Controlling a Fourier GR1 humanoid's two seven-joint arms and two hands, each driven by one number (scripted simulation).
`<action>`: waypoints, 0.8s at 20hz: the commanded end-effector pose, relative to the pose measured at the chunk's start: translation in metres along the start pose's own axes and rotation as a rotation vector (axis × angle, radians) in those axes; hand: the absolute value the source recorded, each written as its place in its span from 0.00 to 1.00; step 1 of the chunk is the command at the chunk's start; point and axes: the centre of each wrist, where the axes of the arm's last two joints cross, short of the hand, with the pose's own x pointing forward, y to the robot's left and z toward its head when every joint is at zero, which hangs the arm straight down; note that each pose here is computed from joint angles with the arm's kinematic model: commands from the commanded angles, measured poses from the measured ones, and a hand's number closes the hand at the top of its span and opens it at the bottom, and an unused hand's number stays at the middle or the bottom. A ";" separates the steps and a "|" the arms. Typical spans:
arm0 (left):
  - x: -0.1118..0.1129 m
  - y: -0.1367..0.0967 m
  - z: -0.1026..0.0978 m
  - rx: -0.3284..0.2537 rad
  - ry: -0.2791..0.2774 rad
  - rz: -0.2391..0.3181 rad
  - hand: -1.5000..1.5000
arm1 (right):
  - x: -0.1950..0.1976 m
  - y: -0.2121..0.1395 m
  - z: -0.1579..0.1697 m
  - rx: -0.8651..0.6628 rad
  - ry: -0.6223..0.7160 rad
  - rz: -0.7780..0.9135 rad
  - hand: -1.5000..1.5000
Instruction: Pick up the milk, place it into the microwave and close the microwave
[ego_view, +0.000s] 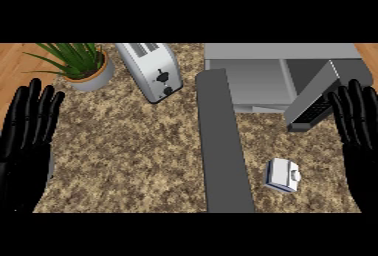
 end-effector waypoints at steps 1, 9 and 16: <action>0.008 -0.010 0.001 0.017 -0.002 -0.021 0.00 | -0.004 0.012 -0.004 -0.022 -0.031 -0.030 0.00; -0.027 0.009 0.017 0.157 0.126 0.067 0.00 | 0.033 0.058 0.035 0.054 0.046 -0.045 0.00; 0.001 0.021 0.047 0.148 0.136 0.094 0.00 | 0.050 0.071 0.066 0.031 0.067 -0.018 0.00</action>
